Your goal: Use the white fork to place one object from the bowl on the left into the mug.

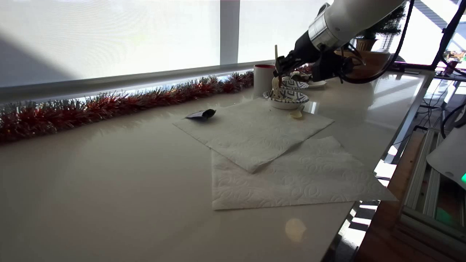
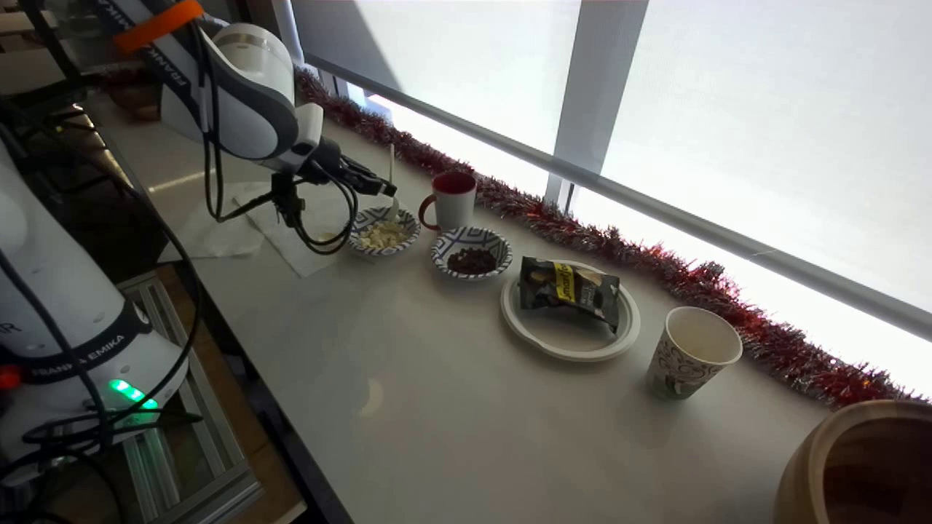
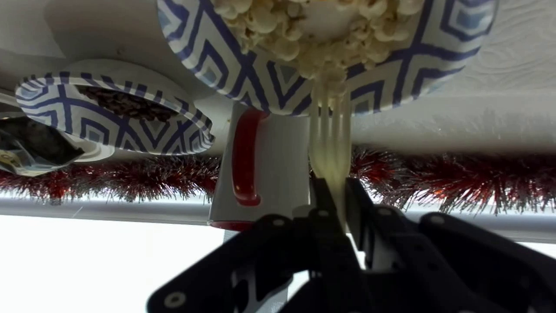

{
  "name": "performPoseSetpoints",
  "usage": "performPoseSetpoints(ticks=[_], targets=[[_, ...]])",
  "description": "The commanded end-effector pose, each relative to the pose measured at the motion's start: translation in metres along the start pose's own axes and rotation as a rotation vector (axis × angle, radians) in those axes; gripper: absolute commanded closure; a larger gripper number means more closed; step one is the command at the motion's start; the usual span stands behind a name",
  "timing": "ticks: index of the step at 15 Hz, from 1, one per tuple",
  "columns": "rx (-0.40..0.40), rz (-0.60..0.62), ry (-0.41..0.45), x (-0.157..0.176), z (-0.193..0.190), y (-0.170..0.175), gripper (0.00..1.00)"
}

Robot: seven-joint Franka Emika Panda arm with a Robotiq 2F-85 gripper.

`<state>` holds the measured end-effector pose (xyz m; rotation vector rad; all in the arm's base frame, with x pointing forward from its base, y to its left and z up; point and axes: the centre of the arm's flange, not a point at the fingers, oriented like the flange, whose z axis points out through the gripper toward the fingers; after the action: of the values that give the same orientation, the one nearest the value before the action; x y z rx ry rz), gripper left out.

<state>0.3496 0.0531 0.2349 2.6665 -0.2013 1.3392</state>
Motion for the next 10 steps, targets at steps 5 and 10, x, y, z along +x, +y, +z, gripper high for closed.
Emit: performPoseSetpoints(ticks=[5, 10], targets=[[0.046, 0.055, 0.034, 0.031, -0.041, 0.004, 0.97], [0.053, 0.100, 0.194, 0.085, -0.067, 0.012, 0.97]])
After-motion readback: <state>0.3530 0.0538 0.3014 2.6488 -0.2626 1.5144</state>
